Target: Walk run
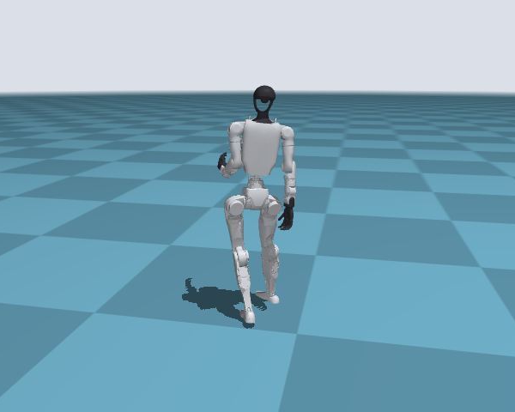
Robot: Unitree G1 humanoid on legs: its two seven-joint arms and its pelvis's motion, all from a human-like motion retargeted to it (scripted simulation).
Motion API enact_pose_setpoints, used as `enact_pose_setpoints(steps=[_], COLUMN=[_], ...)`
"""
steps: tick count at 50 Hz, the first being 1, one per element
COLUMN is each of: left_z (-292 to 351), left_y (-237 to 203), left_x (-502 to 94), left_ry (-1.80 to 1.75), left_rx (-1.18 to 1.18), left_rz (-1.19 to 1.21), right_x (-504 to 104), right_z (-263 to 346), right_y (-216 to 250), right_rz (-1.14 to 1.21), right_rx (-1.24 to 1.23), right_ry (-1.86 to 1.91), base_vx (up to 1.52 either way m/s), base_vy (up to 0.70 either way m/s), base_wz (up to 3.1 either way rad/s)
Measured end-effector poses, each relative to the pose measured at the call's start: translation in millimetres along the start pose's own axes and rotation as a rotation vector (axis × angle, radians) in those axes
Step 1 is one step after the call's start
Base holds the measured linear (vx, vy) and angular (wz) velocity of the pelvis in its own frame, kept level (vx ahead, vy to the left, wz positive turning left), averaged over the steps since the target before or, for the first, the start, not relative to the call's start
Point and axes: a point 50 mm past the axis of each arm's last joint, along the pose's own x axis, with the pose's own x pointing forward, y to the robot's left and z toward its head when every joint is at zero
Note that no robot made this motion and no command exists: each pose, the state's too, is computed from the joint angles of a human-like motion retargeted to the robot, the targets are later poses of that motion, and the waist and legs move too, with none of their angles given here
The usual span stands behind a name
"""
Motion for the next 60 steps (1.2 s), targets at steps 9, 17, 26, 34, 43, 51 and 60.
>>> enact_pose_setpoints(steps=[9, 17, 26, 34, 43, 51, 60], left_z=[-10.7, -7.3, -9.2, -21.2, -7.3, 10.6, 17.7], left_y=[-22.6, -25.1, -30.2, -19.4, -25.0, -30.2, -21.7], left_x=[-14.7, -14.1, -20.9, -34.0, -1.4, 27.0, 34.1], left_ry=[0.083, 0.054, 0.091, 0.175, 0.063, -0.051, -0.092], left_rx=[-0.081, 0.01, -0.022, -0.011, 0.003, 0.014, 0.026], left_rz=[-0.075, -0.117, -0.073, -0.011, -0.086, -0.111, -0.061], right_x=[-0.3, -1.6, -1.7, 2.2, 0.3, -12.3, -17.8], right_z=[42.0, 84.4, 100.6, 66.0, -4.4, -52.2, -68.3], right_y=[-62.8, -66.8, -60.1, -53.6, -10.3, 46.6, 52.2], right_rz=[-0.179, -0.233, -0.177, -0.16, -0.072, 0.118, 0.184], right_rx=[-0.072, -0.043, -0.093, -0.096, 0.155, 0.123, 0.074], right_ry=[-0.129, -0.33, -0.378, -0.248, -0.048, 0.125, 0.217], base_vx=[0.2, 0.14, 0.29, 0.5, 0.48, 0.46, 0.52], base_vy=[-0.05, -0.04, 0.22, 0.25, 0.14, -0.05, -0.18], base_wz=[2.42, 2.66, 2.58, 1.42, 2.45, 2.12, 1.16])
